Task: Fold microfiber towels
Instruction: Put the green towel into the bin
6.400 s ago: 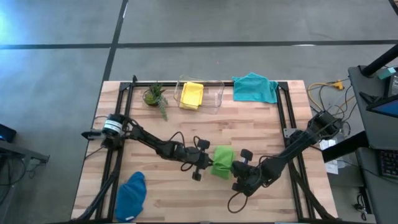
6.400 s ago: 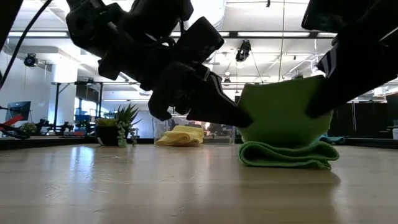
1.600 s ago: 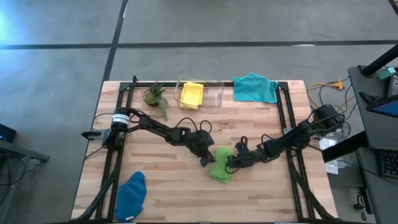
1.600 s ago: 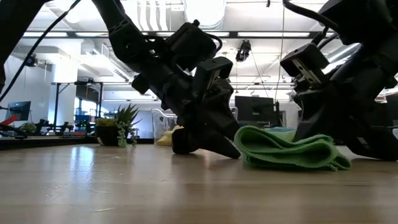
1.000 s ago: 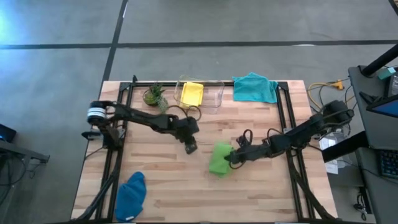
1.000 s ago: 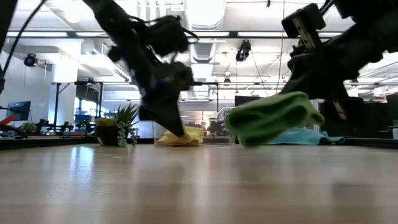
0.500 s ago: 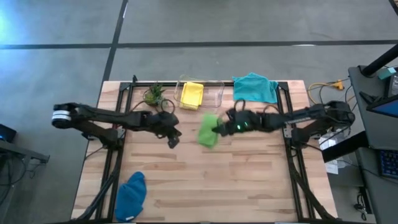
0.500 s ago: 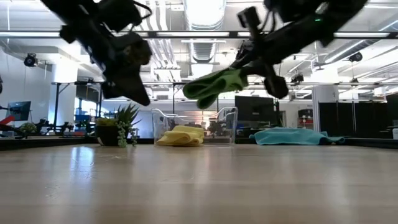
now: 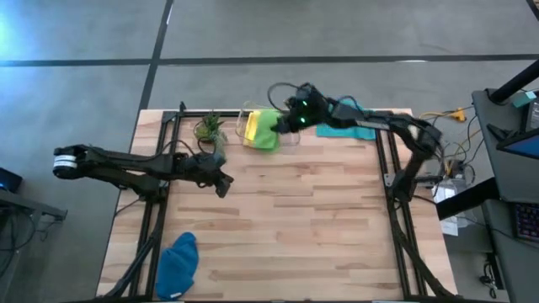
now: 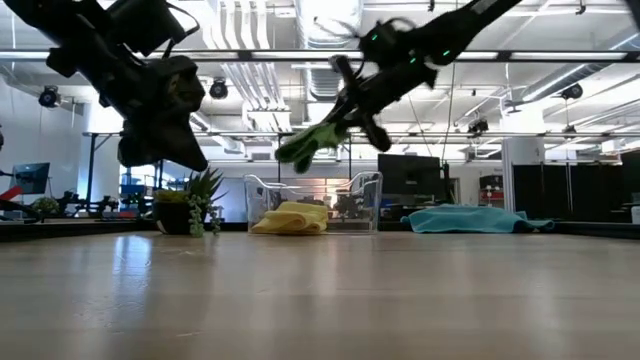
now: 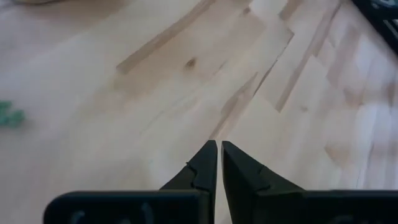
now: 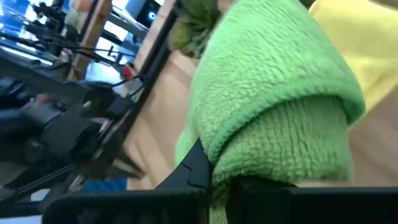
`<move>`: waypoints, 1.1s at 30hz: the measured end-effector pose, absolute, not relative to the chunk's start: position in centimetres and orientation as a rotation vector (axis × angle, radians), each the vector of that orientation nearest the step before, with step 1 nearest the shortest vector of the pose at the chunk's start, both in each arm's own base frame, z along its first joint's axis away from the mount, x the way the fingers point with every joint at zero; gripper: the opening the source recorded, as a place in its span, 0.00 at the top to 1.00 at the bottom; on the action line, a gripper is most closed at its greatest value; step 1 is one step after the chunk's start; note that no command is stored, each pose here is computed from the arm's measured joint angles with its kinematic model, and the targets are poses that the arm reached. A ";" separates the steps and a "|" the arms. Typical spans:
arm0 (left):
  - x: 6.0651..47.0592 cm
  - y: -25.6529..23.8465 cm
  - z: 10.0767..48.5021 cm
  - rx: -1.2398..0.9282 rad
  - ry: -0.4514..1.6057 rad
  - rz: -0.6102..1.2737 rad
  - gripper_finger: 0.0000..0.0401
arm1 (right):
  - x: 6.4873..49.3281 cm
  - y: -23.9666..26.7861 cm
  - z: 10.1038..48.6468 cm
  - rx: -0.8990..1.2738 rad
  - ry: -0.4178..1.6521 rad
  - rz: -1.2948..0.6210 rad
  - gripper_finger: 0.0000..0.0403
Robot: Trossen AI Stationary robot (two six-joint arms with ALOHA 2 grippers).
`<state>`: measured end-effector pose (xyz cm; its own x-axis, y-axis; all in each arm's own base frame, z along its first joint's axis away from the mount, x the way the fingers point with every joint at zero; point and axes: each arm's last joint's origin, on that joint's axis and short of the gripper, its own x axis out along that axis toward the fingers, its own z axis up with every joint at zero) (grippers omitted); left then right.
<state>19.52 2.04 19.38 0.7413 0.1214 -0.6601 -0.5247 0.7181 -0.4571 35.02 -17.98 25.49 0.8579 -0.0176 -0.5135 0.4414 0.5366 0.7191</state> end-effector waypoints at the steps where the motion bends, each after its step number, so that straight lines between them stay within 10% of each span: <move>1: 19.6 2.1 19.4 -0.683 0.634 0.394 0.98 | 35.5 -19.0 25.2 0.982 0.493 -0.279 0.98; 33: 20.1 2.2 20.0 -0.677 0.551 0.402 0.98 | 41.3 -27.1 18.3 1.070 0.595 -0.337 0.98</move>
